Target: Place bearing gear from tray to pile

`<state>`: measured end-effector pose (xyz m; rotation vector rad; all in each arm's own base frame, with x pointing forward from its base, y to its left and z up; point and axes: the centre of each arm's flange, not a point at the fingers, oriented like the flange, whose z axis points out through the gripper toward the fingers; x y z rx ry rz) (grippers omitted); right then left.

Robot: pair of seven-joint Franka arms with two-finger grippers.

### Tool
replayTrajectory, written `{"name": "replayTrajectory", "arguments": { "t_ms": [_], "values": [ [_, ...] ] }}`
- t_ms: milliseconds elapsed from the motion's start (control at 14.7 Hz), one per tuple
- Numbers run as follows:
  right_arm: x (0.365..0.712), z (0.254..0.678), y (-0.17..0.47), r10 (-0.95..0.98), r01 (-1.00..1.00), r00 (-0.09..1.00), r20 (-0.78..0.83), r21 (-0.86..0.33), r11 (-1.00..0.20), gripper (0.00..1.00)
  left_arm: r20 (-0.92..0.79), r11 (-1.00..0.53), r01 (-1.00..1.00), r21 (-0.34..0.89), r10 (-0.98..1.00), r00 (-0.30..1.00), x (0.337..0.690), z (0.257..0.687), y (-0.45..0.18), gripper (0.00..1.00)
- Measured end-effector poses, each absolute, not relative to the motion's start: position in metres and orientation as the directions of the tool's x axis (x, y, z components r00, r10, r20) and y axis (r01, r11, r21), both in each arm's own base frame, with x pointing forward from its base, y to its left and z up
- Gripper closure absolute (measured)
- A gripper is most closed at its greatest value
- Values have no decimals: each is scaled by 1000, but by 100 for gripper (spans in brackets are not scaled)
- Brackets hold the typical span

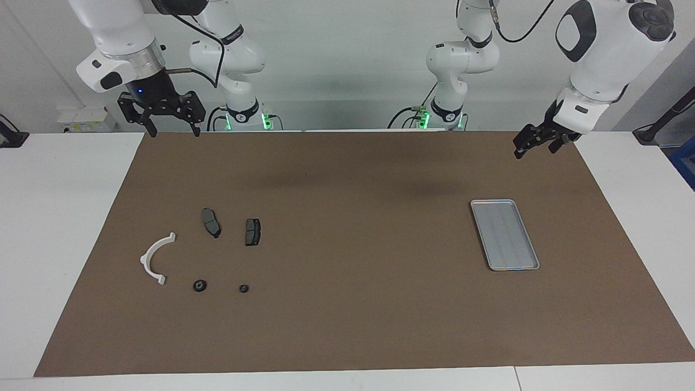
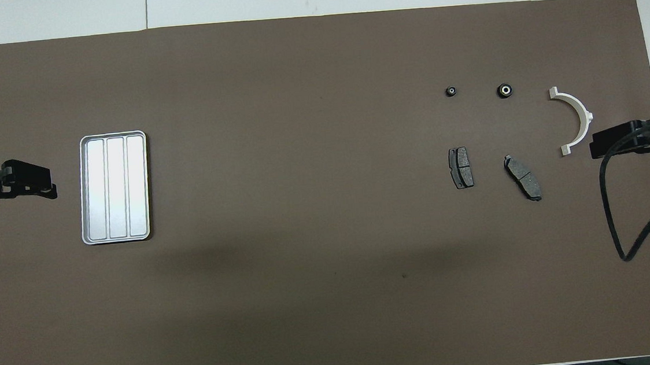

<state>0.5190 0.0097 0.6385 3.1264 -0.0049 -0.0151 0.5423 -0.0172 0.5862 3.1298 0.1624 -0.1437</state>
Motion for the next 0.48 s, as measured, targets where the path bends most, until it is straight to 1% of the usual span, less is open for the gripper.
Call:
{"name": "replayTrajectory", "arguments": {
  "t_ms": [475],
  "values": [
    [520,637,9,-5,-4,1000,-12,14,-1000,0,-92,-995,103,-1,103,990,542,586,-17,0]
  ]
}}
